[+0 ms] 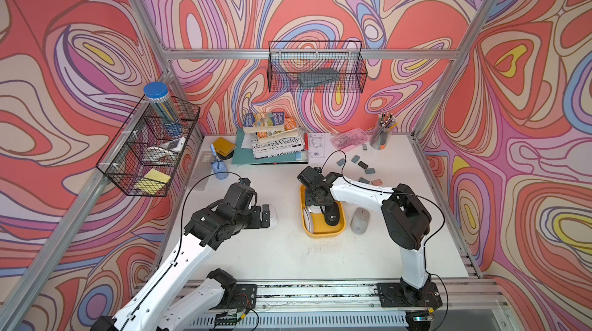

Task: Take out the mouse from the storage box
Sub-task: Pick up the mouse from the storage box, then place the mouse at the center of the board.

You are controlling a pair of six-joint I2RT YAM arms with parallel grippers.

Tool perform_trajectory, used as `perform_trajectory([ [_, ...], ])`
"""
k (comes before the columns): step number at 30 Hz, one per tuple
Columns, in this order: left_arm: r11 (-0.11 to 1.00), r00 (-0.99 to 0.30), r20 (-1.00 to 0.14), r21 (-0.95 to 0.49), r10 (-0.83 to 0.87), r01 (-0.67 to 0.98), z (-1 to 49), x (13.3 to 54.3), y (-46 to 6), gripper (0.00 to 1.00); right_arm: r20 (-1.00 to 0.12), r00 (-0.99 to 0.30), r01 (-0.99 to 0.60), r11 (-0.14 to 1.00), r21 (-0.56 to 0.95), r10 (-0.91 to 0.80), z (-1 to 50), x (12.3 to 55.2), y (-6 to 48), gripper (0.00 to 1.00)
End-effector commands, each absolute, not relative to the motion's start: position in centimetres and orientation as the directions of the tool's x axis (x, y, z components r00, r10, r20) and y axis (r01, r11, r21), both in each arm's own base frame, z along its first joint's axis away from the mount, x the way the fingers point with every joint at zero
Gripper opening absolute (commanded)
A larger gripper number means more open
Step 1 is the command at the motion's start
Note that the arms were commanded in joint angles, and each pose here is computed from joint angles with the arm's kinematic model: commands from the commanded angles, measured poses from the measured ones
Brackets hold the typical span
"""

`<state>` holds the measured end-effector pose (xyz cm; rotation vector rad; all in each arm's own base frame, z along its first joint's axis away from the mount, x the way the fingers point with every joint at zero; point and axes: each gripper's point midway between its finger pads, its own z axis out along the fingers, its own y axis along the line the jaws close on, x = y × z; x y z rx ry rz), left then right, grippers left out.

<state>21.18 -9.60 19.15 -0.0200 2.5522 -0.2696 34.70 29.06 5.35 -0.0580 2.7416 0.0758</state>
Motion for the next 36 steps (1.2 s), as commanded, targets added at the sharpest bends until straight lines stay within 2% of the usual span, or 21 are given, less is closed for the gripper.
perform_trajectory([
  [1, 0.979, -0.84, -0.539, -0.195, -0.062, 0.053, 18.9, 21.3, -9.8, 0.99, -0.468, -0.883, -0.055, 0.996, 0.071, -0.015, 9.1, 35.3, 29.3, 0.57],
  [12, 0.978, -0.836, -0.545, -0.2, -0.064, 0.056, 19.1, 21.2, -9.7, 0.99, -0.532, -0.846, -0.026, 1.0, 0.007, -0.019, 13.5, 35.5, 26.5, 0.55],
  [18, 0.977, -0.834, -0.549, -0.206, -0.063, 0.062, 19.2, 21.2, -9.9, 0.99, -0.528, -0.847, 0.055, 0.998, 0.027, 0.061, 14.3, 35.2, 21.4, 0.54],
  [22, 0.975, -0.834, -0.548, -0.211, -0.062, 0.066, 19.2, 21.2, -10.0, 0.99, -0.522, -0.84, 0.159, 0.987, 0.022, 0.147, 14.4, 35.2, 15.9, 0.54],
  [30, 0.974, -0.829, -0.555, -0.216, -0.067, 0.066, 19.4, 21.1, -9.9, 0.99, -0.441, -0.81, 0.411, 0.911, 0.044, 0.387, 11.0, 34.1, 3.9, 0.54],
  [36, 0.974, -0.831, -0.553, -0.217, -0.066, 0.067, 19.4, 21.1, -10.0, 0.99, -0.347, -0.81, 0.493, 0.869, 0.036, 0.473, 6.1, 32.9, 1.1, 0.54],
])
